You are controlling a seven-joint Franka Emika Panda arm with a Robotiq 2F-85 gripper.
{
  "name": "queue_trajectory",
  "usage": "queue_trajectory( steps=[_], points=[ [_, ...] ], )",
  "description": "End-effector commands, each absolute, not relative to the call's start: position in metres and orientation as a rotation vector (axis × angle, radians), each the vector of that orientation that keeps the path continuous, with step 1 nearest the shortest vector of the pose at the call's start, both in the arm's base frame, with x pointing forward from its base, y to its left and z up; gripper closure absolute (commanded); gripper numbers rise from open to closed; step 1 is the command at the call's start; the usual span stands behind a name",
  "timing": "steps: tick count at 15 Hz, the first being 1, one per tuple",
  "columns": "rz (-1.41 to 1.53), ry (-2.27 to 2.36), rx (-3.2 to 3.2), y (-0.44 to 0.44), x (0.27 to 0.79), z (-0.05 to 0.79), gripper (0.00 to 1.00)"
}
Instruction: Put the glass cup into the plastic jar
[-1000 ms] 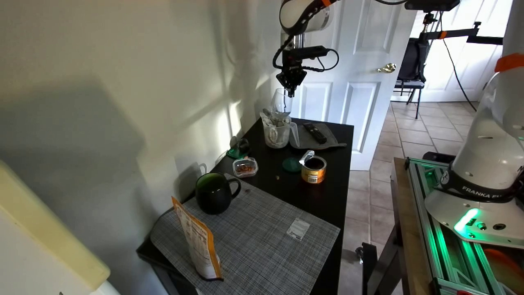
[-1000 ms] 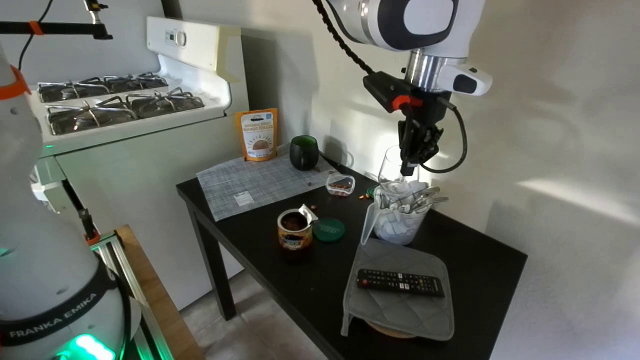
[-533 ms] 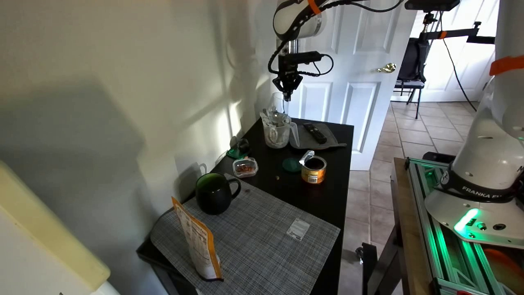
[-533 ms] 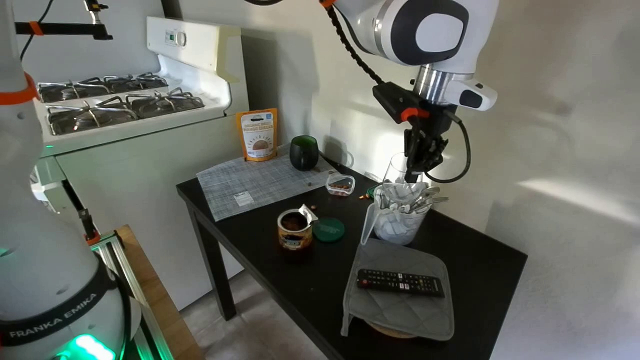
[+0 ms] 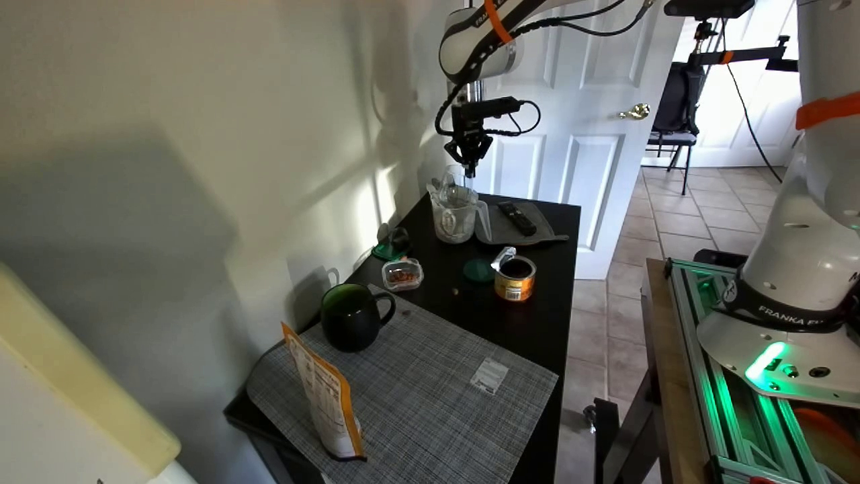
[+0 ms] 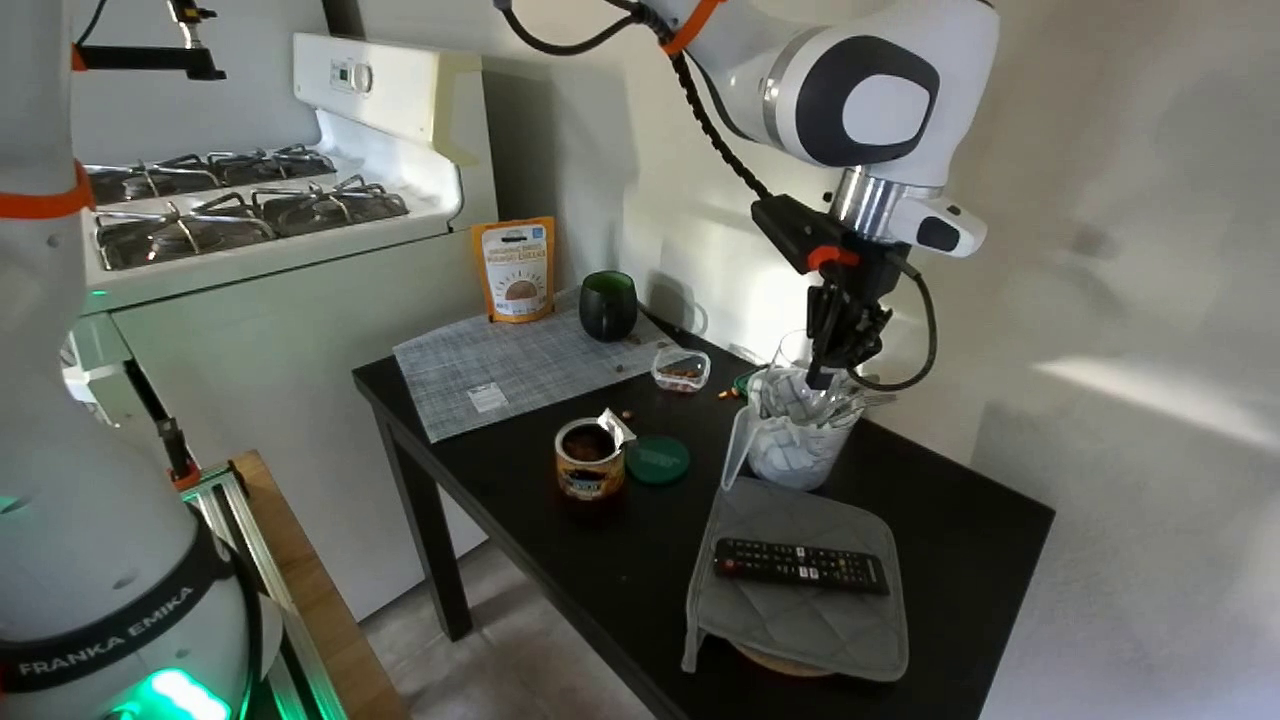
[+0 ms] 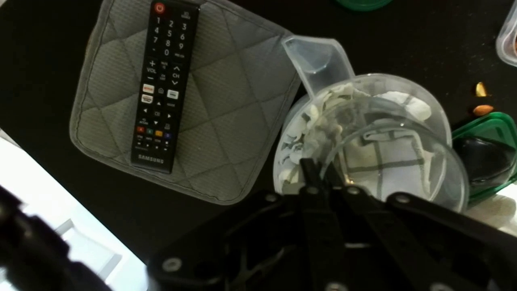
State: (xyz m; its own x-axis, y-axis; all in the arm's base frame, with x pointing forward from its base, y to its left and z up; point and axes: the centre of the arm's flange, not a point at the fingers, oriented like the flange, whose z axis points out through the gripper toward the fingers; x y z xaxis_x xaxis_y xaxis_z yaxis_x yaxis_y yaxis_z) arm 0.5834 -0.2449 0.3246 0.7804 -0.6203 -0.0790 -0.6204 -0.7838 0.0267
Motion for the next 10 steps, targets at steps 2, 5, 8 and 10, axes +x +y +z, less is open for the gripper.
queue_trajectory(
  steps=[2,5,8,10],
  points=[
    [0.178,1.054,-2.980,-0.247,0.592,0.312,0.99],
    [0.222,1.052,-2.997,-0.245,0.595,0.307,0.99],
    [0.278,1.047,-3.004,-0.243,0.597,0.304,0.99],
    [0.306,1.050,-2.999,-0.242,0.599,0.303,0.70]
  ],
)
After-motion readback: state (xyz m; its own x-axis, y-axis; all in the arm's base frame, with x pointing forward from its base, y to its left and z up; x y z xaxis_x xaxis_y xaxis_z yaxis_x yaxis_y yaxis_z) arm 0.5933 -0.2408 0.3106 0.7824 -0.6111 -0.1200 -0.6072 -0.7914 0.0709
